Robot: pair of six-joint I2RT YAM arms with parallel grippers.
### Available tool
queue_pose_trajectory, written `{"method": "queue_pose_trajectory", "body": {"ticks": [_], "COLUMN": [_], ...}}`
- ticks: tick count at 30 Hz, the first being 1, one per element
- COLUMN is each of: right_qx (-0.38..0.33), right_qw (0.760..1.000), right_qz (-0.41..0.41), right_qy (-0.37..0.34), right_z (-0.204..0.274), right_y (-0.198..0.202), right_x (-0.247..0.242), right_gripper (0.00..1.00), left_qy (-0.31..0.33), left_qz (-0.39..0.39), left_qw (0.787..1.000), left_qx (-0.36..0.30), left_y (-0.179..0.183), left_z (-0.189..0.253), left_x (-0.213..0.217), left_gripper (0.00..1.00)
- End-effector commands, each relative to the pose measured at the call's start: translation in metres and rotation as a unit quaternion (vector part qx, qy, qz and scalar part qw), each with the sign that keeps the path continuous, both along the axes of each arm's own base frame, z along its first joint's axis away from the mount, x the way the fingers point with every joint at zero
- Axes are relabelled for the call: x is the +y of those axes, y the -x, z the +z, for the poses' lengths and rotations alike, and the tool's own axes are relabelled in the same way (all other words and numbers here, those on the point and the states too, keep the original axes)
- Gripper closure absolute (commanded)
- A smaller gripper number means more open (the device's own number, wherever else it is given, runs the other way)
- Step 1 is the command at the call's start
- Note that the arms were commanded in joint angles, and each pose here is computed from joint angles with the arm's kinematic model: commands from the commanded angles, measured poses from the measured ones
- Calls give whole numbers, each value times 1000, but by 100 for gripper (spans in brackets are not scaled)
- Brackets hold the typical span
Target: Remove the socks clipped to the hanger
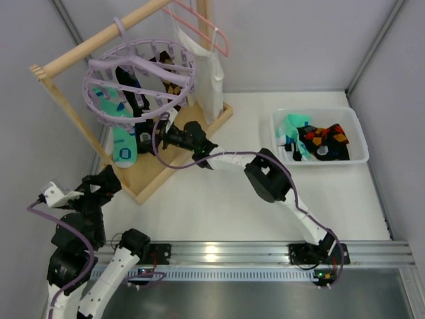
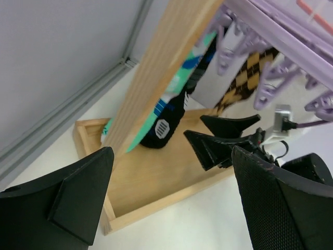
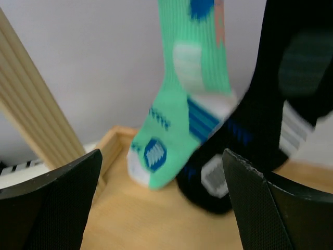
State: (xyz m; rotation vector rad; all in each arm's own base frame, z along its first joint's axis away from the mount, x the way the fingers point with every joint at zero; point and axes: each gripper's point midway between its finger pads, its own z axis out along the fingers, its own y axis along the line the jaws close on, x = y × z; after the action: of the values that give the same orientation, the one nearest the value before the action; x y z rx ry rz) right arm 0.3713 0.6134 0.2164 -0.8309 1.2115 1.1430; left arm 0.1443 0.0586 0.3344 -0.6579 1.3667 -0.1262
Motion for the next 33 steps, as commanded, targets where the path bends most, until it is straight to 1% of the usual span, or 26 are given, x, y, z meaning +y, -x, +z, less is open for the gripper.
{"method": "queue_pose_trajectory", "body": {"ticks": [1,2,3,4,5,6,7,8,9,11,15,19,20,21,22,24,25,27,28,30,31,33], "right_qx": [-27,-22,-27,-24,-23,-18,-13,-10,-7,3,10,26,46,54,54,80,75,72,67,63,71,74], "right_qw": [997,997,996,997,996,996,996,996,996,996,995,993,992,991,991,990,993,994,996,996,995,995], "right_qz": [-23,-33,-37,-42,-47,-53,-60,-63,-71,-79,-94,-112,-112,-121,-117,-118,-93,-78,-51,-31,-16,-14], "right_qy": [-65,-61,-72,-67,-66,-68,-63,-63,-61,-50,-38,-28,-20,-17,-18,9,15,34,40,55,65,70], "right_z": [56,59,68,70,72,75,76,76,76,75,72,79,74,75,82,73,81,77,81,88,78,74], "right_y": [14,23,29,39,43,45,52,55,54,61,71,77,77,69,68,55,55,51,52,49,48,42], "right_x": [-34,-53,-63,-80,-90,-100,-116,-124,-134,-153,-183,-213,-217,-226,-230,-240,-236,-237,-230,-221,-213,-206], "right_gripper": [7,6,6,6,5,5,5,5,5,5,5,5,5,5,4,4,4,4,4,4,4,4], "left_qy": [-51,-62,-70,-72,-72,-71,-67,-60,-59,-66,-68,-83,-88,-98,-101,-106,-103,-102,-102,-103,-102,-103], "left_qz": [-93,-140,-163,-183,-212,-224,-227,-224,-217,-207,-175,-202,-213,-223,-239,-245,-238,-222,-220,-218,-217,-216], "left_qw": [994,988,984,980,975,972,972,972,974,976,982,976,973,970,966,964,966,970,970,970,971,971], "left_qx": [10,5,3,4,-9,-16,-12,-25,-26,-28,-15,5,8,13,10,8,8,12,13,18,19,22], "left_y": [-23,-25,-26,-31,-29,-28,-32,-29,-30,-32,-44,-62,-64,-67,-66,-65,-66,-68,-69,-72,-72,-74], "left_z": [15,21,25,29,40,47,50,64,69,82,91,94,94,94,95,97,97,95,95,93,93,92], "left_x": [-39,-56,-65,-75,-85,-89,-93,-90,-88,-85,-78,-96,-102,-106,-112,-114,-111,-106,-106,-106,-106,-106], "left_gripper": [2,2,2,2,2,2,2,2,2,2,2,2,2,2,2,2,2,2,2,2,2,2]}}
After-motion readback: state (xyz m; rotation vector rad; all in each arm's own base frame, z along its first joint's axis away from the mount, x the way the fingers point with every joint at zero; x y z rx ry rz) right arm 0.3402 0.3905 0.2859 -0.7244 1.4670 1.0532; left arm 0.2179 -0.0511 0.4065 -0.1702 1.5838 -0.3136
